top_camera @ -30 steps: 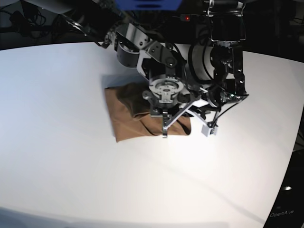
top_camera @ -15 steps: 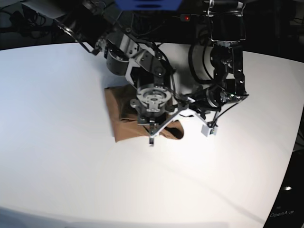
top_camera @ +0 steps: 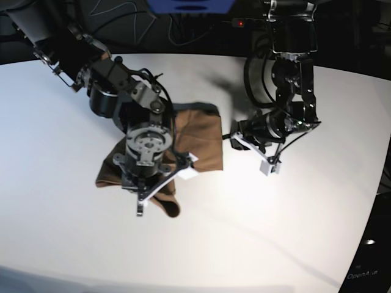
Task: Fold the T-shirt properly
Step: 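Drag the bundle's folded end outward with the right gripper, then fold the bundle end back over the stack with the right gripper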
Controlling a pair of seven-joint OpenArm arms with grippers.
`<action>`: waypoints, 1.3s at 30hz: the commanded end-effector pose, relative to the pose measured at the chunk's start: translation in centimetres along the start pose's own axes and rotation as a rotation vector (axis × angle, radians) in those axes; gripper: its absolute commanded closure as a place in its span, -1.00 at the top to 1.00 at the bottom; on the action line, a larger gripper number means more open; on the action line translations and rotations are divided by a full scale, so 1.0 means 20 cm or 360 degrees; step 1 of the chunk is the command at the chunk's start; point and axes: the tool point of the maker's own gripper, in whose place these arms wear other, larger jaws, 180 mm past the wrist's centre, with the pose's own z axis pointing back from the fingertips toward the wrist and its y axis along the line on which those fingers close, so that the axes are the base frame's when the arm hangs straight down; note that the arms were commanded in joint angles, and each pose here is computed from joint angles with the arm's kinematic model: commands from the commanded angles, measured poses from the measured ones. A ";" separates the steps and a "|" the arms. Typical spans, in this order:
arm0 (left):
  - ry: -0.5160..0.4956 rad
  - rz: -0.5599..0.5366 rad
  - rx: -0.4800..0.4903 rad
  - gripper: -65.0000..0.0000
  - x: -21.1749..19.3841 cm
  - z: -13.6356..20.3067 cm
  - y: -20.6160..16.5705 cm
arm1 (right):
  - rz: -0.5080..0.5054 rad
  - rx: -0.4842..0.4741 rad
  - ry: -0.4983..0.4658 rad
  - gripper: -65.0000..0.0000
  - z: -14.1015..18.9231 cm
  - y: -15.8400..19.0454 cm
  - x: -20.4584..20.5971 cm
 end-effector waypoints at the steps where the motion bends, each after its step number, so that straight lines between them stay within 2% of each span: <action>1: 0.0048 -0.0015 0.0070 -0.92 -0.02 0.01 0.05 | -0.0050 -0.0086 0.0072 -1.00 0.00 -0.10 -0.08; 10: 0.0048 -0.0016 0.0072 -0.92 -0.02 0.01 0.05 | -0.0114 -0.0127 0.0312 -1.00 -0.07 -0.17 -0.42; 14: 0.0048 -0.0016 0.0072 -0.92 -0.02 0.01 0.05 | -0.0216 -0.0122 0.0458 -1.00 -0.10 -0.19 -0.62; 18: 0.0048 -0.0018 0.0071 -0.92 -0.02 0.01 0.05 | -0.0297 -0.0063 0.0552 -1.00 -0.11 -0.12 -0.77; 27: 0.0047 -0.0016 0.0072 -0.92 -0.02 0.01 0.05 | -0.0310 0.0099 0.0462 -1.00 -0.12 0.10 -0.70; 34: 0.0049 -0.0014 0.0070 -0.92 -0.02 0.01 0.05 | -0.0358 0.0118 0.0412 -1.00 -0.11 0.10 -0.61; 39: 0.0051 -0.0014 0.0065 -0.92 -0.02 0.01 0.04 | -0.0290 0.0094 0.0383 -1.00 -0.09 0.07 -0.51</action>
